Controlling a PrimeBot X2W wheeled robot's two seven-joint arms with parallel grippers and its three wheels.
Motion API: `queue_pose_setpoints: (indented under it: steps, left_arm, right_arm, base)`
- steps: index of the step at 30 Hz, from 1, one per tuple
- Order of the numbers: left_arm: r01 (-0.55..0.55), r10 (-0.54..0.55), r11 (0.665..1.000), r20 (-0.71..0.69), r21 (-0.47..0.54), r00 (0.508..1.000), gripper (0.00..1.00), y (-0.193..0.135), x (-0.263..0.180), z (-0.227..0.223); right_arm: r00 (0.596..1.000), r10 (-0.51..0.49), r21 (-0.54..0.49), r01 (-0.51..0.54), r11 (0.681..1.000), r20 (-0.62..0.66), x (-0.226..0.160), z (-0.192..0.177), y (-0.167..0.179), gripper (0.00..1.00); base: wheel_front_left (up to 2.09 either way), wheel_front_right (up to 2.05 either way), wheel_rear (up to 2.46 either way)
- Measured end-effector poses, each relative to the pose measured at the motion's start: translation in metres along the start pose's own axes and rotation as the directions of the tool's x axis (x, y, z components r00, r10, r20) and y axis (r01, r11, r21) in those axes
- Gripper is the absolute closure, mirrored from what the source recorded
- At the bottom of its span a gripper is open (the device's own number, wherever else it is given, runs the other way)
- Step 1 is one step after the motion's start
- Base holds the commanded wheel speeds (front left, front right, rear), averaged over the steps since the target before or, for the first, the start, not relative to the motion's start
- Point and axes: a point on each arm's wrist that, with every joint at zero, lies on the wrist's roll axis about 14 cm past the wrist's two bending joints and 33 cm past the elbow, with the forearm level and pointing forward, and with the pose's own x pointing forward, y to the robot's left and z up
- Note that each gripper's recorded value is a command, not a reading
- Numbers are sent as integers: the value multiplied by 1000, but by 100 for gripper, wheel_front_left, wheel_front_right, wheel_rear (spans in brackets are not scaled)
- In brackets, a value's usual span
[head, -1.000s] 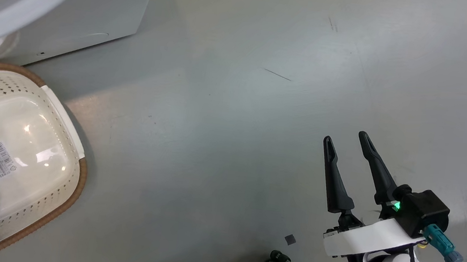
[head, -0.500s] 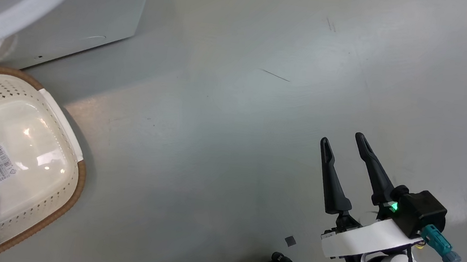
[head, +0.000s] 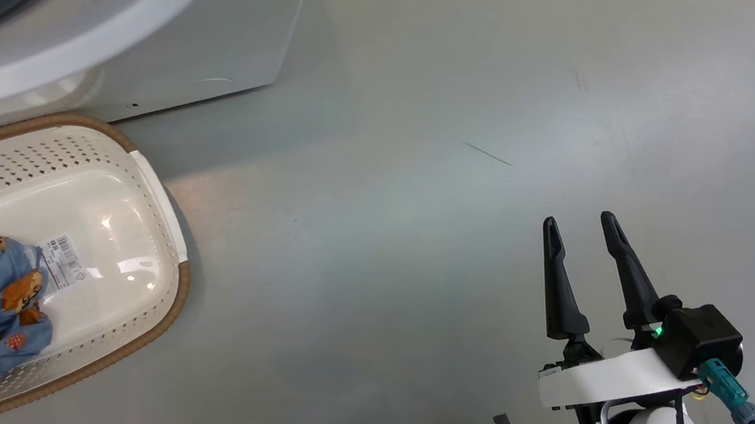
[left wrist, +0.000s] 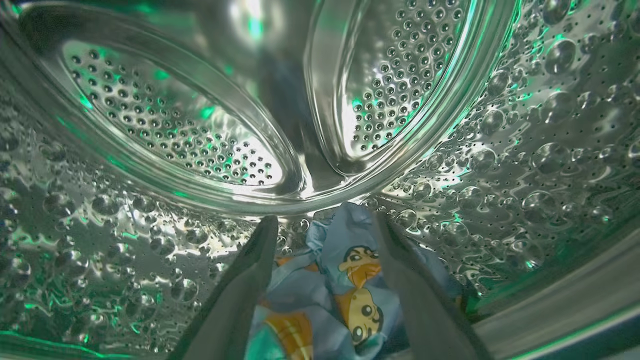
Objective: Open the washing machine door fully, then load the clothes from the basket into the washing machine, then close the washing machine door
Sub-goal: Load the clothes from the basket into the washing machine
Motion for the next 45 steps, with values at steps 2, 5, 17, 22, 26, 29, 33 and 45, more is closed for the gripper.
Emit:
queue_pose_setpoints:
  steps: [2,5,17,22,26,29,33,45]
  left_arm:
    - [3,-3,1000,-15,-15,1000,0,-3,-8,-3]
    - [12,-12,1000,-36,-18,999,0,-8,-22,-11]
    - [19,-25,996,-69,-91,997,0,-16,-96,-37]
    - [-16,10,996,-55,-93,998,0,-1,-122,-36]
    - [-49,43,994,-64,-94,997,0,13,-142,-43]
    - [-85,77,992,-89,-90,993,0,28,-163,-53]
    - [-123,114,987,-90,-105,989,0,41,-185,-56]
    - [-177,172,969,-45,-171,984,0,52,-230,-49]
  right_arm:
    - [1000,12,-2,-12,1000,8,2,2,3,0]
    - [999,27,-2,-27,1000,21,6,5,7,0]
    - [991,121,-29,-120,992,60,22,14,32,0]
    - [983,167,-53,-164,985,72,28,17,41,0]
    - [976,201,-58,-196,979,80,31,19,52,0]
    - [970,230,-58,-226,972,83,32,20,62,0]
    - [964,252,-52,-248,967,81,30,18,69,0]
    - [948,302,-64,-297,953,100,27,25,85,0]
  base:
    - [0,0,0]
    - [0,0,0]
    - [0,0,0]
    - [0,0,0]
    - [0,0,0]
    - [0,0,0]
    - [0,0,0]
    - [0,0,0]
